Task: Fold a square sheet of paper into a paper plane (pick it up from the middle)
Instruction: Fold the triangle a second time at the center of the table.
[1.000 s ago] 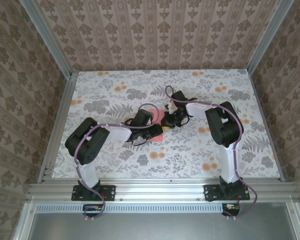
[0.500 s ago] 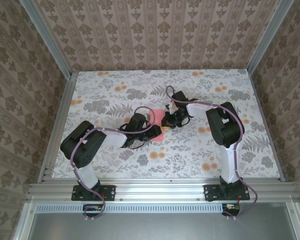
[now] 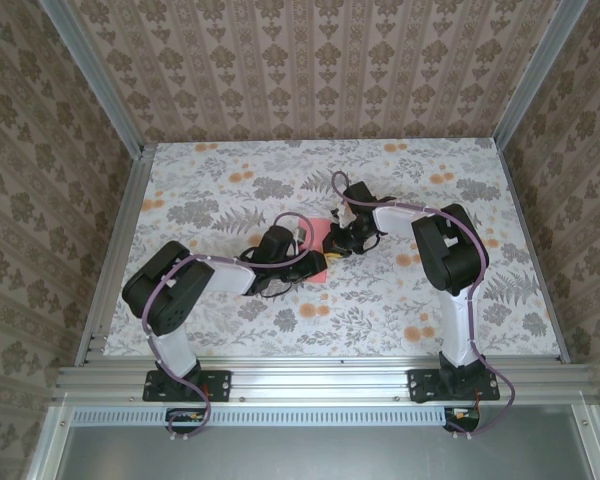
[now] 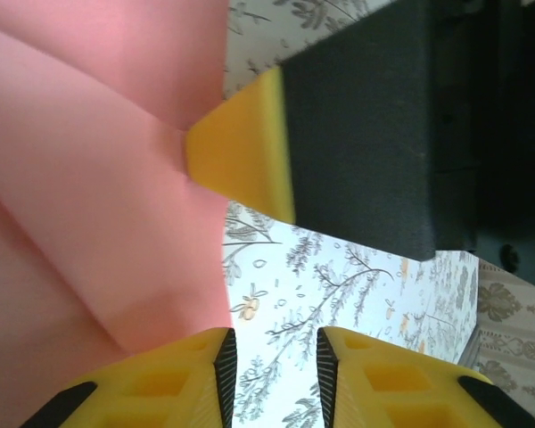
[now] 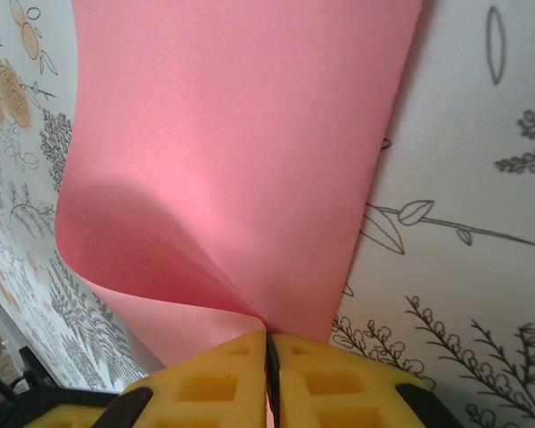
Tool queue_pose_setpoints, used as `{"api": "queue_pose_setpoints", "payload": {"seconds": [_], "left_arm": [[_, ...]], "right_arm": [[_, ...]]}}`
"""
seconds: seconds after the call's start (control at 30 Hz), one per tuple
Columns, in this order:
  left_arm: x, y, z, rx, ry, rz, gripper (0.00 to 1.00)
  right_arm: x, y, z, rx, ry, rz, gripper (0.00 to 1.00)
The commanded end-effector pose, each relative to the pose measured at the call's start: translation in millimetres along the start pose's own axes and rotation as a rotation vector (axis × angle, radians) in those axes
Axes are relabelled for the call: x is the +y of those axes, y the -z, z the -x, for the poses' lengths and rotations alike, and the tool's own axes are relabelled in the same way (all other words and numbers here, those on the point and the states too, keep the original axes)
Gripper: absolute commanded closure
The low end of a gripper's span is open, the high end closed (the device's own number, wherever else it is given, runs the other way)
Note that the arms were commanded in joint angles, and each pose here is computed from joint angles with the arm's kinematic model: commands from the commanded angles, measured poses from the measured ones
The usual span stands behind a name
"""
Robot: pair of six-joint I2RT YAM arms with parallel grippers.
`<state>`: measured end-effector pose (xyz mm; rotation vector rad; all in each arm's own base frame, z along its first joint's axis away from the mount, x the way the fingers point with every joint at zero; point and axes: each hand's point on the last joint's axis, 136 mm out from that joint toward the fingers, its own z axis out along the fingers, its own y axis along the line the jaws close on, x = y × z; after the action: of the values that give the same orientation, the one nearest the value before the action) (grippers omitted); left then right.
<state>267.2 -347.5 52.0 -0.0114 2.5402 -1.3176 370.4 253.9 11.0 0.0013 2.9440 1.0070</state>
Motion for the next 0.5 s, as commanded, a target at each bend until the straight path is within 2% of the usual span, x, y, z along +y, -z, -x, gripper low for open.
{"api": "queue_pose_setpoints", "payload": {"seconds": [0.0, 0.47], "left_arm": [[-3, -4, -6, 0.049, -0.047, 0.016, 0.70], [7, -14, -11, 0.078, -0.037, 0.060, 0.73]], "right_arm": [[-62, -15, -18, 0.055, -0.122, -0.216, 0.88], [-67, -15, -18, 0.052, -0.142, -0.238, 0.89]]}}
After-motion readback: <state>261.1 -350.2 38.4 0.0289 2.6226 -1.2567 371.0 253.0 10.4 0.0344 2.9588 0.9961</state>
